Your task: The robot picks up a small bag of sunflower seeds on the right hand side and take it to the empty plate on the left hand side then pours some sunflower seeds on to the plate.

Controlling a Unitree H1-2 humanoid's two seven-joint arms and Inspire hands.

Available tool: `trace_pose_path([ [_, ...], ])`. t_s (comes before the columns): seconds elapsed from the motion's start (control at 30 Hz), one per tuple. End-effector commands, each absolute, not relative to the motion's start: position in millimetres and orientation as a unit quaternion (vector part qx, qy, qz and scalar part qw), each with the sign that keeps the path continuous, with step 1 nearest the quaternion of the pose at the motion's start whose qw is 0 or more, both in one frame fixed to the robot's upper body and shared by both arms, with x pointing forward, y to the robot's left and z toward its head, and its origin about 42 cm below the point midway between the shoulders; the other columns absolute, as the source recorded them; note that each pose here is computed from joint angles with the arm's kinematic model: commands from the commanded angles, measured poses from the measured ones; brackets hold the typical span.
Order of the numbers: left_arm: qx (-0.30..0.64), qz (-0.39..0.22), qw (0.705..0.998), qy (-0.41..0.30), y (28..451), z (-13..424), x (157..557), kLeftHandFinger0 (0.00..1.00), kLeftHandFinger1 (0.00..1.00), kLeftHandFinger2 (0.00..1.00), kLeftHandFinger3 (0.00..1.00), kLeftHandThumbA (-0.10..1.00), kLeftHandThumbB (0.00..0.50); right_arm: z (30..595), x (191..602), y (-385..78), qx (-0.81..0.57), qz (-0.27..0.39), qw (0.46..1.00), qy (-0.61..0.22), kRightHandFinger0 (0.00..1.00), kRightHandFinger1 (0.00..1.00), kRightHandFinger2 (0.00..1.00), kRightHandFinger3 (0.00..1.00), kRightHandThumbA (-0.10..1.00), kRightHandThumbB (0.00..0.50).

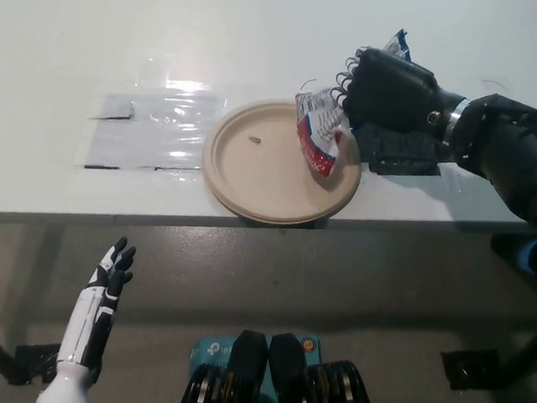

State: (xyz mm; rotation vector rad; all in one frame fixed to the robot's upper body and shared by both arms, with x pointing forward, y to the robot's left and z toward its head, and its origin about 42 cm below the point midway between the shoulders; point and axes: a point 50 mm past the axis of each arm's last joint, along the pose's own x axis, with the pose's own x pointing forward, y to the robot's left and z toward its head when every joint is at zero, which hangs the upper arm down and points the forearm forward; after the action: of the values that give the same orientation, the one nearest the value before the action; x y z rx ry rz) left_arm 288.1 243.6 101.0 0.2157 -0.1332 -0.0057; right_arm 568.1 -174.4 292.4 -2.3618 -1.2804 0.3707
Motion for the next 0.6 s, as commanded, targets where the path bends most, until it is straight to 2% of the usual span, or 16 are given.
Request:
trace_pose_path([
  [0.0,0.106,-0.002,0.991,-0.083,247,109,285,1.0,1.0,1.0,1.0,1.0,0.03,345,576,-164,-0.843,0.092,0.184,-0.497,0.0,0.0,0.21,0.22,-0.08,0.34],
  [0.03,0.108,-0.002,0.991,-0.082,248,110,284,1.0,1.0,1.0,1.0,1.0,0.029,343,576,-162,-0.842,0.097,0.178,-0.5,0.0,0.0,0.21,0.21,-0.08,0.343],
  [0.07,0.113,-0.005,0.99,-0.082,248,110,284,1.0,1.0,1.0,1.0,1.0,0.016,338,574,-156,-0.84,0.109,0.175,-0.502,0.0,0.0,0.22,0.15,-0.06,0.298],
  [0.1,0.116,-0.006,0.99,-0.084,248,112,284,1.0,1.0,1.0,1.0,1.0,0.001,336,573,-153,-0.834,0.119,0.183,-0.506,0.0,0.0,0.25,0.09,-0.1,0.262],
  [0.17,0.113,-0.009,0.99,-0.088,247,113,287,1.0,1.0,1.0,1.0,1.0,0.0,344,575,-155,-0.84,0.111,0.17,-0.503,0.0,0.0,0.32,0.08,-0.1,0.278],
  [0.2,0.11,-0.007,0.99,-0.088,246,113,287,1.0,1.0,1.0,1.0,1.0,0.0,349,576,-154,-0.843,0.107,0.167,-0.501,0.0,0.01,0.34,0.13,-0.1,0.292],
  [0.23,0.107,-0.004,0.99,-0.088,247,112,286,1.0,1.0,1.0,1.0,1.0,0.023,354,577,-152,-0.842,0.109,0.162,-0.502,0.0,0.0,0.28,0.19,-0.09,0.309],
  [0.3,0.11,-0.002,0.99,-0.089,249,114,285,1.0,1.0,1.0,1.0,1.0,0.03,363,576,-146,-0.836,0.111,0.141,-0.519,0.0,0.0,0.15,0.19,-0.05,0.338],
  [0.37,0.114,-0.004,0.989,-0.091,248,115,286,1.0,1.0,1.0,1.0,1.0,0.022,366,576,-145,-0.832,0.101,0.145,-0.526,0.0,0.0,0.12,0.24,-0.05,0.33],
  [0.4,0.113,-0.005,0.989,-0.091,247,115,286,1.0,1.0,1.0,1.0,1.0,0.015,365,577,-146,-0.837,0.102,0.16,-0.514,0.0,0.0,0.16,0.25,-0.1,0.307],
  [0.47,0.106,-0.003,0.99,-0.094,247,115,286,1.0,1.0,1.0,1.0,1.0,0.003,363,577,-150,-0.835,0.084,0.188,-0.511,0.0,0.0,0.15,0.19,-0.1,0.306],
  [0.5,0.106,-0.002,0.99,-0.095,247,115,286,1.0,1.0,1.0,1.0,1.0,0.003,359,577,-152,-0.834,0.063,0.204,-0.509,0.0,0.0,0.14,0.24,-0.09,0.323],
  [0.53,0.102,-0.003,0.99,-0.095,247,114,285,1.0,1.0,1.0,1.0,1.0,0.01,350,577,-159,-0.833,0.05,0.244,-0.494,0.0,0.0,0.14,0.27,-0.1,0.333],
  [0.57,0.101,-0.003,0.99,-0.094,247,113,284,1.0,1.0,1.0,1.0,1.0,0.01,347,577,-160,-0.832,0.048,0.258,-0.488,0.0,0.0,0.14,0.28,-0.1,0.334],
])
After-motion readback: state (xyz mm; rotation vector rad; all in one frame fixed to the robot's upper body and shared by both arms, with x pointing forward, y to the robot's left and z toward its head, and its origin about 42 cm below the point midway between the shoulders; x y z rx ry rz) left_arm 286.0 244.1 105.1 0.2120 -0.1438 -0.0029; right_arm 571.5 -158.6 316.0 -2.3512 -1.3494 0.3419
